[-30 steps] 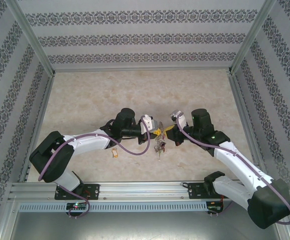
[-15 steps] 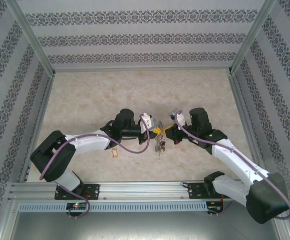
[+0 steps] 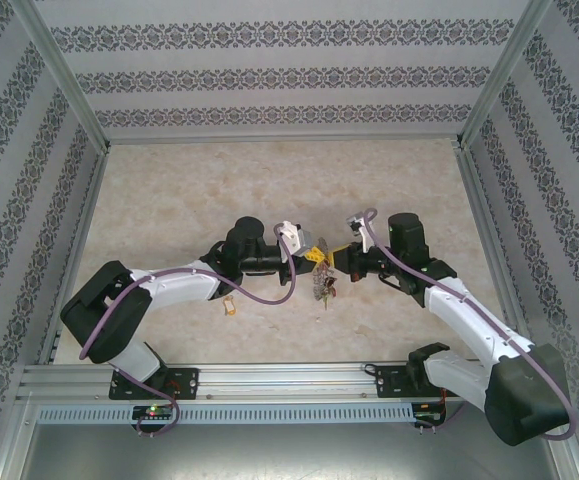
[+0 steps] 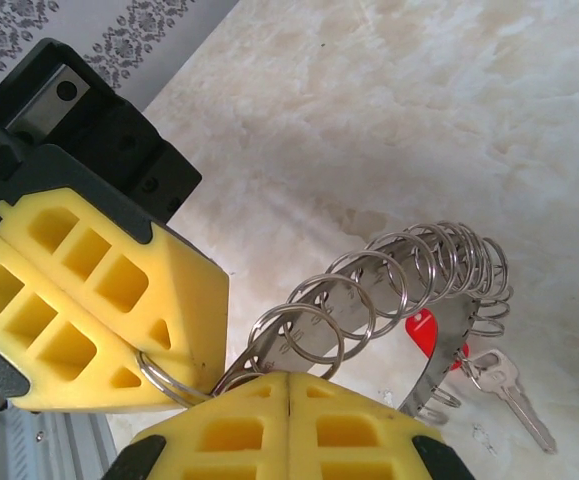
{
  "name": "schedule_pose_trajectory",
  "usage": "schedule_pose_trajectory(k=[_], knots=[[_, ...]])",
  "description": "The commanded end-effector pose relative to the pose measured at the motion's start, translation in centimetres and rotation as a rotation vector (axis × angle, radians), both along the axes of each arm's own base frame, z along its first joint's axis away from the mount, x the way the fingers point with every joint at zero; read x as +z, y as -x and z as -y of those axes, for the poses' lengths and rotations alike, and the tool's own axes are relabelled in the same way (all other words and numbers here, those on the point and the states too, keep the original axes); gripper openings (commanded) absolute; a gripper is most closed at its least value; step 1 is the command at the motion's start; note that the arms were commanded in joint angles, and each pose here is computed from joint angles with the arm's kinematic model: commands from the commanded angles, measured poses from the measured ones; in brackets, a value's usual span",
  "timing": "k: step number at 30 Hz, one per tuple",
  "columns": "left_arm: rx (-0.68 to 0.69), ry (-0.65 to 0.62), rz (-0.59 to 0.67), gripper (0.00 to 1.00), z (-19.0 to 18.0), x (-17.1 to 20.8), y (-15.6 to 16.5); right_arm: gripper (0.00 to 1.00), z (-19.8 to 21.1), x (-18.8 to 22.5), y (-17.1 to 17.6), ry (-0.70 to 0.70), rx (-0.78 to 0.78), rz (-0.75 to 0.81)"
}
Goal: Put the keys on the keyring
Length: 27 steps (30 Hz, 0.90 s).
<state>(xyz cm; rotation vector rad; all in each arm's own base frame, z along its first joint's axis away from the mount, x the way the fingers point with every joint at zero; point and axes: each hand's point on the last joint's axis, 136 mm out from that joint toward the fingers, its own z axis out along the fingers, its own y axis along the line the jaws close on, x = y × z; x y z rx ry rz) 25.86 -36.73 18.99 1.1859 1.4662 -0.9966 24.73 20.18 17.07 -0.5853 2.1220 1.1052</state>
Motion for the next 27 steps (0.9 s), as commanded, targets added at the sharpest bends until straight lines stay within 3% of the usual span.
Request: schedule_pose_trajectory(k=[1, 6, 12, 14, 16, 21, 27], knots=[[-0.074, 0.128, 0.136, 0.00, 0.4, 5.8, 1.3, 0.00, 0.6, 0.1, -0.3, -0.011, -0.038, -0.024], [-0.021, -0.004, 0.112, 0.00, -0.1, 2.8, 0.4, 0.00, 0.8, 2.1, 0.0, -0.020, -0.041, 0.044], [0.016, -0.124, 0.091, 0.00, -0.7, 0.2, -0.3, 0.01, 0.6, 2.5, 1.2, -0.021, -0.004, 0.008], [0.011, -0.142, 0.097, 0.00, -0.8, 0.0, -0.2, 0.13, 0.8, 2.3, 1.0, -0.016, -0.029, -0.010], [-0.014, -0.175, 0.099, 0.00, -0.8, -0.3, 0.0, 0.16, 1.3, 2.2, 0.4, -0.001, -0.081, -0.019], [-0.119, -0.233, 0.121, 0.00, -0.8, -0.7, 1.5, 0.39, 3.6, 1.2, -2.2, 0.063, -0.309, -0.129], [-0.240, -0.319, 0.097, 0.00, -1.0, -1.7, 3.3, 0.48, 4.5, -0.8, -3.7, 0.108, -0.440, -0.451]])
